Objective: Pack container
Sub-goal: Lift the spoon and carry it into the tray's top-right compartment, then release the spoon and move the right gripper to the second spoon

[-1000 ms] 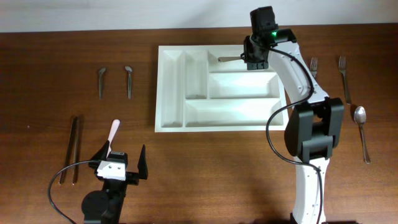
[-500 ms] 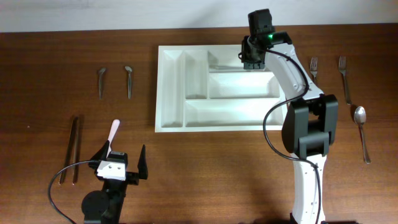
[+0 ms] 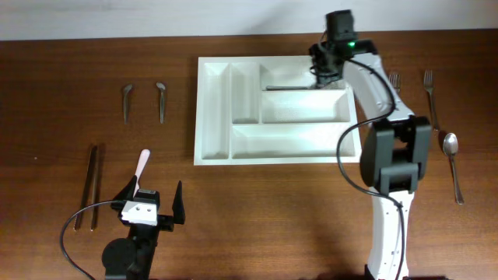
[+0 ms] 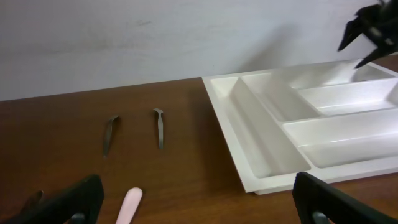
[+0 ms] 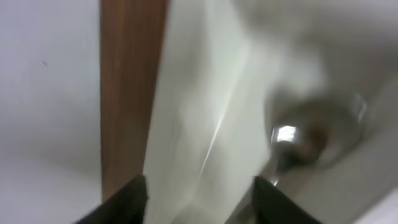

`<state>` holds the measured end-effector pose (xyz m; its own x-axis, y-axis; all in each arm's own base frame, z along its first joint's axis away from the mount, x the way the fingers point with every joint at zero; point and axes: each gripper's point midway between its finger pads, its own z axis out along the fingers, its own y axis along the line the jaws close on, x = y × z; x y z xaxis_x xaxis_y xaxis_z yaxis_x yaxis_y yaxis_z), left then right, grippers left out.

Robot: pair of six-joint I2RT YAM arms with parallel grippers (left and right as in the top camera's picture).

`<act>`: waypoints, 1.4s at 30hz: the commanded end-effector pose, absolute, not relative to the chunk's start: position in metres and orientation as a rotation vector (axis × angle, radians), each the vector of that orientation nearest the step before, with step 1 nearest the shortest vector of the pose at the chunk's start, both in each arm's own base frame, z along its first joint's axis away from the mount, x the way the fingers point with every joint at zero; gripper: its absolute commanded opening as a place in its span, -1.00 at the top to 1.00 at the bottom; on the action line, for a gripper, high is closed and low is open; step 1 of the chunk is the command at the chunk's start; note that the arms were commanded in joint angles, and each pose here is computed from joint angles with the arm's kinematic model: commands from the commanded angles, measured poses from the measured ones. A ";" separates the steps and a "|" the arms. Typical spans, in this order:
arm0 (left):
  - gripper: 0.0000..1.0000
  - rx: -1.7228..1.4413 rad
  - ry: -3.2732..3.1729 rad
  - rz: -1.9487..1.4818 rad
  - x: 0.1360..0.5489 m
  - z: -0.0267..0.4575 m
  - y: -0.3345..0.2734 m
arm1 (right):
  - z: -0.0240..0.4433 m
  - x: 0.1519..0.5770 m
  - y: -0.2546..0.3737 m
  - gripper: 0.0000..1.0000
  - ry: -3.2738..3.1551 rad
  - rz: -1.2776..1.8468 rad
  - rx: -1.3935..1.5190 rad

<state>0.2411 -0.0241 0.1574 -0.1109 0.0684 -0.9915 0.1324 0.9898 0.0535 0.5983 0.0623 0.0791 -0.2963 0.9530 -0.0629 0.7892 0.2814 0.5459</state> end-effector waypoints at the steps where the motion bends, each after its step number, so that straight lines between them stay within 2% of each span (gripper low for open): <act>1: -0.99 0.154 1.680 -0.031 0.241 0.156 -0.021 | 0.166 0.616 0.015 -0.33 2.209 0.555 1.090; 4: -0.98 0.154 1.680 -0.031 0.241 0.156 -0.021 | 0.212 0.608 -0.023 -0.67 2.247 0.417 0.800; 7: -0.98 0.154 1.680 -0.031 0.241 0.156 -0.021 | 0.255 0.581 -0.055 -0.99 2.320 0.287 0.450; 11: -0.98 0.154 1.680 -0.031 0.241 0.156 -0.021 | 0.290 0.528 -0.106 -0.97 2.398 0.126 0.278; 17: -0.98 0.154 1.680 -0.031 0.241 0.156 -0.021 | 0.300 0.430 -0.163 -0.97 2.603 0.007 0.200; 19: -0.98 0.154 1.680 -0.031 0.241 0.156 -0.021 | 0.293 0.404 -0.178 -0.97 2.680 -0.009 0.212; 25: -0.98 0.154 1.680 -0.031 0.241 0.156 -0.021 | 0.267 0.377 -0.215 -0.98 2.789 -0.073 0.206; 33: -0.98 0.154 1.680 -0.031 0.241 0.156 -0.021 | 0.166 0.337 -0.268 -0.98 3.121 -0.273 0.157; 35: -0.98 0.154 1.680 -0.031 0.241 0.156 -0.021 | 0.145 0.331 -0.277 -0.86 3.157 -0.299 0.138; 42: -0.98 0.154 1.680 -0.031 0.241 0.156 -0.021 | 0.093 0.299 -0.276 -0.90 3.280 -0.181 0.041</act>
